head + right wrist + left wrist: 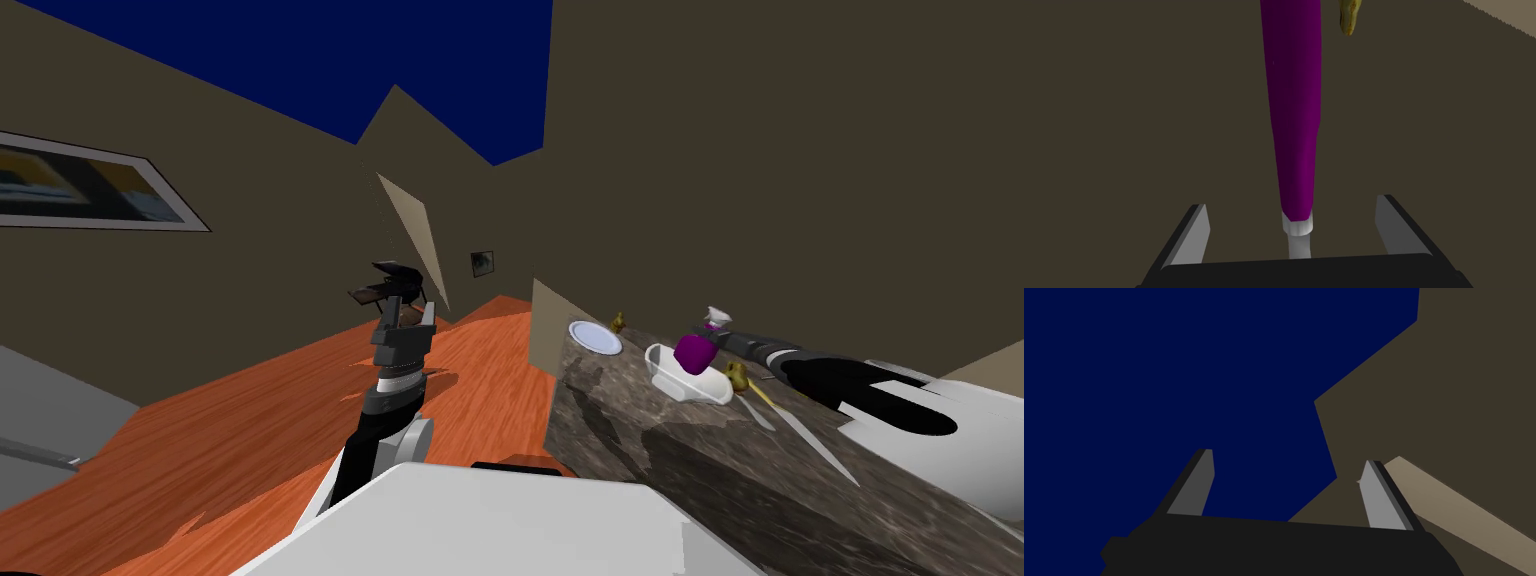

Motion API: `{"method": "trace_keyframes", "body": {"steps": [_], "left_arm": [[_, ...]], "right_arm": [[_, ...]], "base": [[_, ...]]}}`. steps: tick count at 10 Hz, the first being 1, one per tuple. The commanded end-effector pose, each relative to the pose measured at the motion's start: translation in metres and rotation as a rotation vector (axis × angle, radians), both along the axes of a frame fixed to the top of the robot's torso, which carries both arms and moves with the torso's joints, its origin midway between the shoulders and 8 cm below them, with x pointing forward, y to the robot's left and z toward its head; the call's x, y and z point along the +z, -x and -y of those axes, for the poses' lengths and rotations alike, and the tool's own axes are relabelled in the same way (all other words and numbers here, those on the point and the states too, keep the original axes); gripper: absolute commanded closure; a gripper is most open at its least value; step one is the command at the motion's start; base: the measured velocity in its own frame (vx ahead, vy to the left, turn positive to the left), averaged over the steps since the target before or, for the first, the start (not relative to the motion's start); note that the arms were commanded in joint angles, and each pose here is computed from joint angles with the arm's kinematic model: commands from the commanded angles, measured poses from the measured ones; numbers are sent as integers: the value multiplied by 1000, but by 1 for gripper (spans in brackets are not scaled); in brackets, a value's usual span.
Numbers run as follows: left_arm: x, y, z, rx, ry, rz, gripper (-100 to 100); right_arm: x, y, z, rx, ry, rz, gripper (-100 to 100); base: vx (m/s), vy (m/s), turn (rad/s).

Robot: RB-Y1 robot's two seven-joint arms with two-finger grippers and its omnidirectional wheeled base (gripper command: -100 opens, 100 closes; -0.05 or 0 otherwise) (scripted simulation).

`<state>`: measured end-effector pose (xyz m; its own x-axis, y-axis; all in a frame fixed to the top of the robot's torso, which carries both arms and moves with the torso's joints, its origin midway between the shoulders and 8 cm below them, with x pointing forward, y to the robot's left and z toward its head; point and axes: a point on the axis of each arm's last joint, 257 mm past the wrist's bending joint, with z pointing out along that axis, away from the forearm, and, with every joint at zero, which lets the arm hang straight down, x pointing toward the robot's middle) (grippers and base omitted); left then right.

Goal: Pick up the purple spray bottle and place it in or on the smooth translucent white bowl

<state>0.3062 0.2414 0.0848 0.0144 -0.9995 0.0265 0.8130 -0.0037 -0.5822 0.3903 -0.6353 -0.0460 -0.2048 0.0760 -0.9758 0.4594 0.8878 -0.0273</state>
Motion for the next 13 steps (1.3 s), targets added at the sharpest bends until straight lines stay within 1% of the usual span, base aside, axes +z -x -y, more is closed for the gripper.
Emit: {"method": "trace_keyframes", "body": {"steps": [1, 6, 7, 8, 13], "left_arm": [[0, 0, 0, 0, 0, 0, 0], [0, 0, 0, 0, 0, 0, 0], [0, 0, 0, 0, 0, 0, 0], [0, 0, 0, 0, 0, 0, 0], [0, 0, 0, 0, 0, 0, 0]], "right_arm": [[10, -6, -9, 8, -1, 0, -100], [33, -21, -39, 46, -3, -7, -100], [29, -17, -36, 41, -2, -6, -100], [30, -18, -36, 41, -3, -6, 0], [30, -18, -36, 41, -3, -6, 0]], "base": [[16, -38, -54], [11, -28, -66], [6, -11, -11], [0, 0, 0], [0, 0, 0]]}}
